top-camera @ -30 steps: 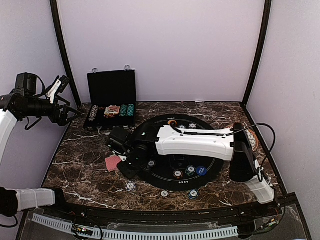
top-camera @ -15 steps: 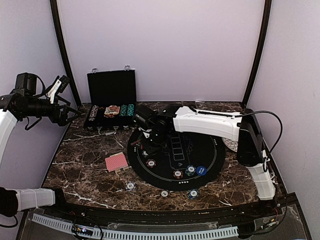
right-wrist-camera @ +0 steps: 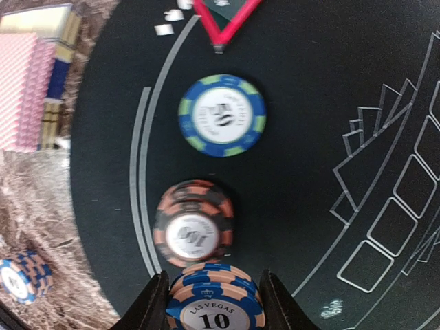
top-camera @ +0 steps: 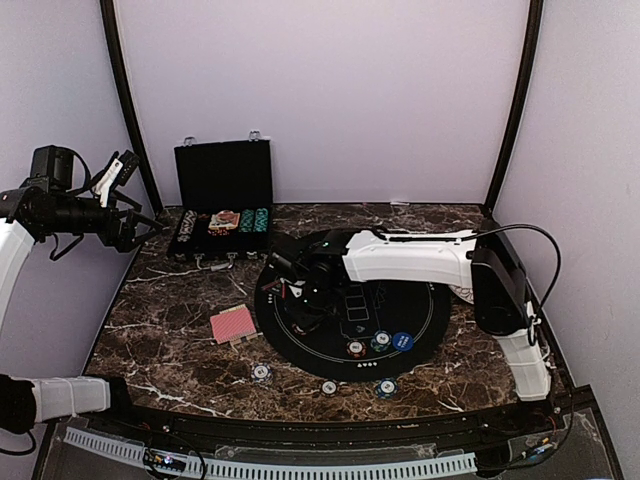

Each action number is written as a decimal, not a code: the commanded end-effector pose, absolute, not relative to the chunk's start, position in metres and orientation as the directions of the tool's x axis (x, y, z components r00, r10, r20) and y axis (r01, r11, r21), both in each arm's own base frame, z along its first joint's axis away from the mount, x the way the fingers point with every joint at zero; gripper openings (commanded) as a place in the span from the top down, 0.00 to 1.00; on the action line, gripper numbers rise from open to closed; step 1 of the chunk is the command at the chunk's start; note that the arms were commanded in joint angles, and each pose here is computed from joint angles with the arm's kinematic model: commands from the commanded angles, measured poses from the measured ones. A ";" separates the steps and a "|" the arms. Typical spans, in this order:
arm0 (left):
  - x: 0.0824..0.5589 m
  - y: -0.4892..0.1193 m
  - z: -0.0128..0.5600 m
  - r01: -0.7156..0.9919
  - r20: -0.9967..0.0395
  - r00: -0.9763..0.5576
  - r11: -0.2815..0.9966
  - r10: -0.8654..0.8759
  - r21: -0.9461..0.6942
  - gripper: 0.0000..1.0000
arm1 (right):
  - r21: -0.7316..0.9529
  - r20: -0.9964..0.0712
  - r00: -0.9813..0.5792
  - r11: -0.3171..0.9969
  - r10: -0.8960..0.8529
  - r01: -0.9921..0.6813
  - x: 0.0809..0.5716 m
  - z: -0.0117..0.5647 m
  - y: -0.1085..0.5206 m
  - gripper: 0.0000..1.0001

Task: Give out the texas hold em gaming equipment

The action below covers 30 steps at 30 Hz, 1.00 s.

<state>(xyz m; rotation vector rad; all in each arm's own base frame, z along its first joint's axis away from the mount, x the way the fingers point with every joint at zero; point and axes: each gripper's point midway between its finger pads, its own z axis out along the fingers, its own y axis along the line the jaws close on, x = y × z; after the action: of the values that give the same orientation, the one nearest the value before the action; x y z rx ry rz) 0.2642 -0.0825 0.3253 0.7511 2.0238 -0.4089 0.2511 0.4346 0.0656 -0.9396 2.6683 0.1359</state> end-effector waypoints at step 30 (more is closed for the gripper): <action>0.260 -0.085 0.330 0.668 -0.855 -0.378 0.744 0.355 0.013 0.01 | 0.090 -0.420 -0.740 0.787 -0.525 -0.610 0.278 0.094 0.476 0.81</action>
<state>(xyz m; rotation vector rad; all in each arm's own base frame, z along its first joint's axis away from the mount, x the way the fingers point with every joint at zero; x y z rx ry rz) 0.2638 -0.0833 0.3257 0.7565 2.0196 -0.4126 0.2771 0.4688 0.0762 -0.8891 2.6343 0.2409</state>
